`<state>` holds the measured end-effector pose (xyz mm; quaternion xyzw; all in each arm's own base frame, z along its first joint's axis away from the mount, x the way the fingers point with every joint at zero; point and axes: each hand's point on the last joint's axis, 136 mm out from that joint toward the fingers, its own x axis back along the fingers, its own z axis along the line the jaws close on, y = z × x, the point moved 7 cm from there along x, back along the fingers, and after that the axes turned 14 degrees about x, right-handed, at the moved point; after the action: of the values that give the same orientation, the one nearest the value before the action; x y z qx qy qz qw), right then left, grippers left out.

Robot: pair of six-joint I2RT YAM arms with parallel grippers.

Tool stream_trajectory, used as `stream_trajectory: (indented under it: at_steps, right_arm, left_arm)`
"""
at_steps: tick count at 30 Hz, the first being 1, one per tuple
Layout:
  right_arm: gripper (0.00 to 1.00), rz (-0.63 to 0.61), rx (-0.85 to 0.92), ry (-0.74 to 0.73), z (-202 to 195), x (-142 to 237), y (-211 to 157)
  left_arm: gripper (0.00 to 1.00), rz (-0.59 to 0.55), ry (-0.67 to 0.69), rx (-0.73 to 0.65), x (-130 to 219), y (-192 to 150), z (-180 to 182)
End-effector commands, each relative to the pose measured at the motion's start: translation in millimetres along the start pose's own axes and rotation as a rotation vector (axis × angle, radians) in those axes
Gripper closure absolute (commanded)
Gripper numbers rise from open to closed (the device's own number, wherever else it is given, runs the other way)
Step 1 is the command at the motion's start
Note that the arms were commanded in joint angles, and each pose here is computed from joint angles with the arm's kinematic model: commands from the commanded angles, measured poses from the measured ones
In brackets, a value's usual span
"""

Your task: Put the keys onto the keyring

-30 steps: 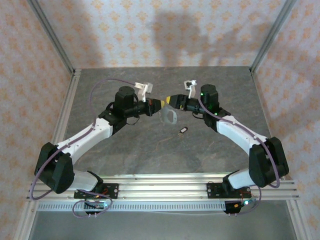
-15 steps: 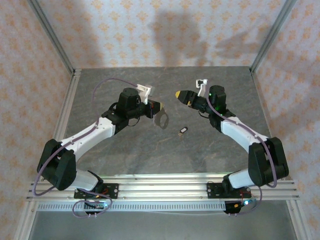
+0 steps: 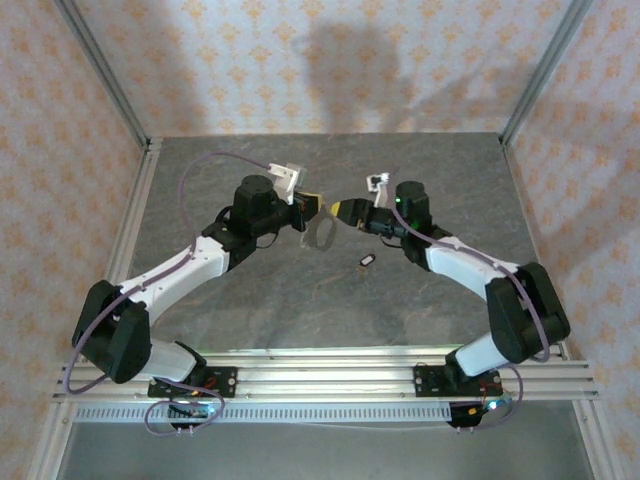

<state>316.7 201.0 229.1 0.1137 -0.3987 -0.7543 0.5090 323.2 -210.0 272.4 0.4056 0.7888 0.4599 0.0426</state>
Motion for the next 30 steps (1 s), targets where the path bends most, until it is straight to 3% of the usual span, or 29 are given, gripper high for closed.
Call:
stream_trajectory:
  at_steps: [1, 8, 22, 30]
  right_arm:
    - [0.51, -0.111, 0.064, -0.005, 9.9, 25.3, 24.6]
    - [0.51, -0.14, 0.136, 0.008, 24.5, 38.6, 41.8]
    - [0.51, -0.18, 0.237, 0.218, 61.1, 43.0, 73.8]
    - [0.52, -0.22, 0.28, 0.259, 84.0, 59.2, 82.1]
  left_arm:
    - [1.0, -0.116, -0.043, -0.076, 16.7, 19.8, -16.5]
    - [1.0, -0.126, -0.115, -0.105, 25.3, 27.6, -31.4]
    - [1.0, -0.04, -0.336, -0.155, 33.9, 43.6, -70.3]
    - [1.0, -0.017, -0.411, -0.146, 35.8, 51.8, -83.6]
